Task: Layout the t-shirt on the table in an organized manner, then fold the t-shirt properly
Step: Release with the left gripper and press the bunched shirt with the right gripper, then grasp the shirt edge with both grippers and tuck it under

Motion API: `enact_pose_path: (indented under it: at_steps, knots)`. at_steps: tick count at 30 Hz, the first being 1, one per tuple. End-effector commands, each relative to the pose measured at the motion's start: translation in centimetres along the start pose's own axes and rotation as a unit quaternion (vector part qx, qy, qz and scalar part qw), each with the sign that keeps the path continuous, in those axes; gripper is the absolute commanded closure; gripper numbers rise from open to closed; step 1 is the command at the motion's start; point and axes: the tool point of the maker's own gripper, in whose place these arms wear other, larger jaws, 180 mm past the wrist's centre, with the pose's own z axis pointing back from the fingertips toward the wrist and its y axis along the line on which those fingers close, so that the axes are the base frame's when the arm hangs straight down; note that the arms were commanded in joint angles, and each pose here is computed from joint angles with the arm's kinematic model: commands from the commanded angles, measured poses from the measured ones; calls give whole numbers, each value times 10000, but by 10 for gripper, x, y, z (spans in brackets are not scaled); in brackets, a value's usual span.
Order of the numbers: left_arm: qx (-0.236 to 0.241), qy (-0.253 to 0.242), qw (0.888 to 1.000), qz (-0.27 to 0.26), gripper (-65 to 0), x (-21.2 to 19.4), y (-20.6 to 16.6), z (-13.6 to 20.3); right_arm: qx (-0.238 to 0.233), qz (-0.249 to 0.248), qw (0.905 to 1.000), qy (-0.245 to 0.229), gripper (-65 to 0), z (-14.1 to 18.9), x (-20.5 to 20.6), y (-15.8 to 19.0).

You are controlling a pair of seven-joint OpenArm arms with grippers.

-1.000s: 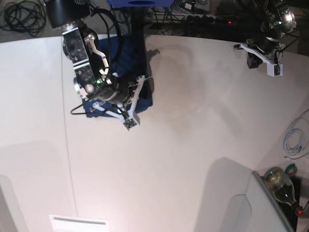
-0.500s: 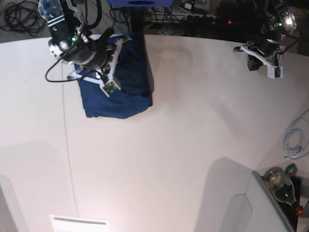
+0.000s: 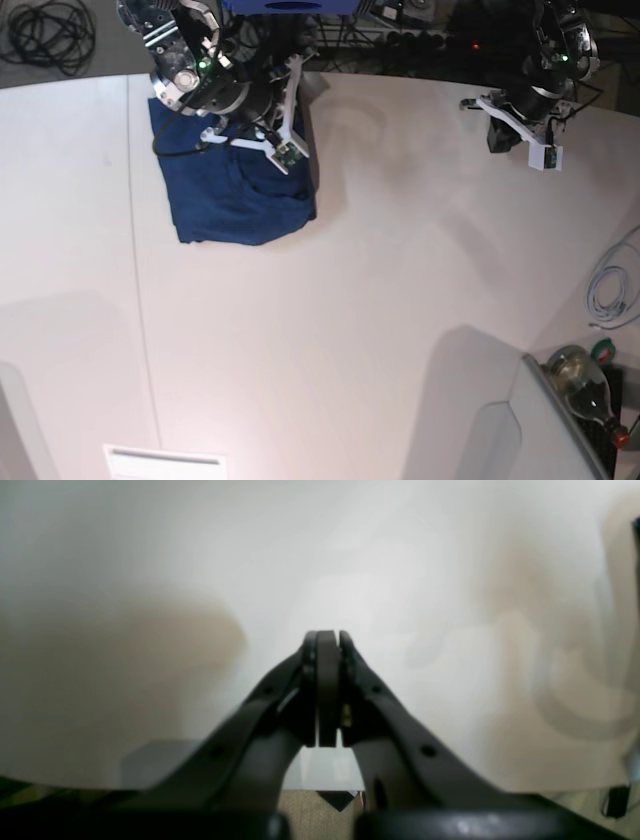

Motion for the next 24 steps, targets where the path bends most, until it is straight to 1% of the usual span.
enact_pose_path:
  at_steps: [1, 5, 9, 12, 13, 15, 17, 18, 19, 22, 24]
  knots:
    - [12, -132, 9999, -59, 0, 7, 4, 4, 84, -34, 9999, -127, -9, -1, 7, 7]
    - [-2, -121, 9999, -64, 0, 6, 3, 4, 262, -18, 9996, 86, -9, -17, 0, 19]
    - [-19, -153, 9999, -58, 0, 8, 0, 4, 341, 92, 9994, 70, -9, -20, 6, 25]
    - [-43, -156, 9999, -59, 0, 8, -2, 3, 278, 114, 9994, -151, -9, -11, 20, 23]
    - [-113, -133, 9998, -86, 0, 7, -7, 2, 184, 70, 9994, -285, -9, -4, 28, 19]
    - [-300, -186, 9993, -88, 0, 10, -20, 1, -160, -25, 9993, -337, -9, 16, 28, 2]
    - [-702, -287, 9971, 49, 0, 12, -41, 5, -450, -79, 9978, -472, -9, 36, 34, -15]
    - [-1047, -385, 9937, 138, 0, 15, -57, 8, -574, -118, 9969, -517, -9, 43, 34, -23]
    - [-1425, -524, 9882, 217, 0, 21, -74, 12, -739, -224, 9955, -547, -9, 49, 32, -36]
    - [-2252, -802, 9700, 434, 0, 32, -107, 25, -1199, -570, 9899, -495, -9, 58, 21, -75]
    - [-2618, -989, 9571, 748, 0, 39, -119, 31, -1460, -781, 9851, -471, -9, 65, 14, -96]
